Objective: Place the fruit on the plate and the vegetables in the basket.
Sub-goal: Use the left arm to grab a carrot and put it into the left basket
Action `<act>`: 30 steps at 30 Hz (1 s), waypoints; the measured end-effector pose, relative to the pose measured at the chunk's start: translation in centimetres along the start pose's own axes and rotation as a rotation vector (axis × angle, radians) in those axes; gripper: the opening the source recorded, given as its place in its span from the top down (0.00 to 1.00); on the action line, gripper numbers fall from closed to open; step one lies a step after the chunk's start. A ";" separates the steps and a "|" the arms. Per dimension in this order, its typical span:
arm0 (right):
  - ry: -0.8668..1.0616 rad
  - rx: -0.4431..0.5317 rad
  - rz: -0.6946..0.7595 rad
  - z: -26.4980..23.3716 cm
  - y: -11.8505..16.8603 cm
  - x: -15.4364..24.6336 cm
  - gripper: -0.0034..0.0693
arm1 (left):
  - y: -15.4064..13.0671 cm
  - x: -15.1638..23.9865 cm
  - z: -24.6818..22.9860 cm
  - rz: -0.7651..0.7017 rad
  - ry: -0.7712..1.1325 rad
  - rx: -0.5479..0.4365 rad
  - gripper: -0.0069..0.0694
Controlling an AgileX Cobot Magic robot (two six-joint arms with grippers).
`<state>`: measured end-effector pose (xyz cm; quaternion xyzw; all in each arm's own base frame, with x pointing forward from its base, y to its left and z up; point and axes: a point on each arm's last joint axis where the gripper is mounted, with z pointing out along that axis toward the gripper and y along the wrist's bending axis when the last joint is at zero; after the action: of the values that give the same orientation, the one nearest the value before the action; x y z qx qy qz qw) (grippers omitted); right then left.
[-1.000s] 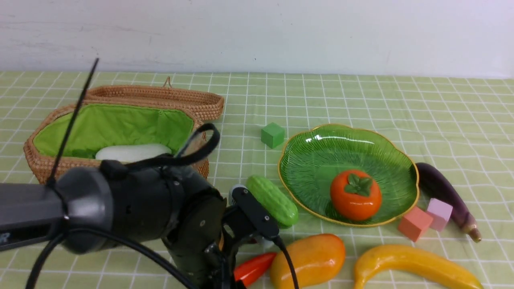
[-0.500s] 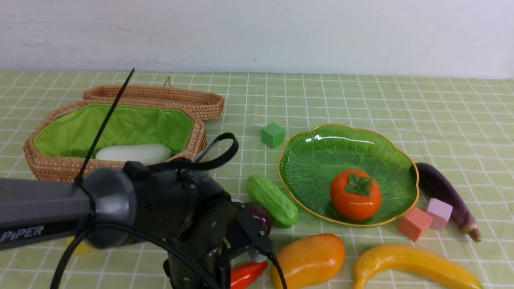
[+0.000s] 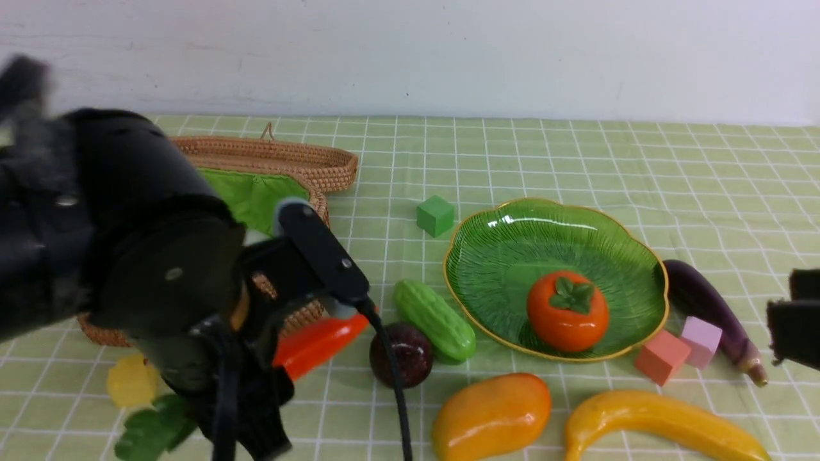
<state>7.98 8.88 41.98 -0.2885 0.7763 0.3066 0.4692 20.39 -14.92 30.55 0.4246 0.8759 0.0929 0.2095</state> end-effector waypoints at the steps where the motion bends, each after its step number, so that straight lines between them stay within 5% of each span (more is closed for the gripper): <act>1: -0.014 -0.021 -0.011 0.4 0.1 -0.2 0.63 | 0.8 0.2 -0.4 -0.007 -0.024 -0.041 0.39; 6: -0.032 -0.091 -0.063 2.2 0.2 -0.9 0.63 | 5.6 0.3 -0.2 -0.058 -0.136 -0.237 0.39; 15: -0.029 -0.094 -0.109 3.0 0.0 -1.1 0.63 | 13.1 -0.8 4.0 -0.137 -0.251 -0.360 0.39; 30: -0.023 -0.079 -0.129 3.0 -0.1 -1.0 0.62 | 15.0 -1.8 6.8 -0.010 -0.155 -0.433 0.39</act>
<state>10.13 11.20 41.76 -0.3524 0.7381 0.3094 0.4851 34.99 -7.06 30.11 0.3712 0.8188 0.2449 0.3630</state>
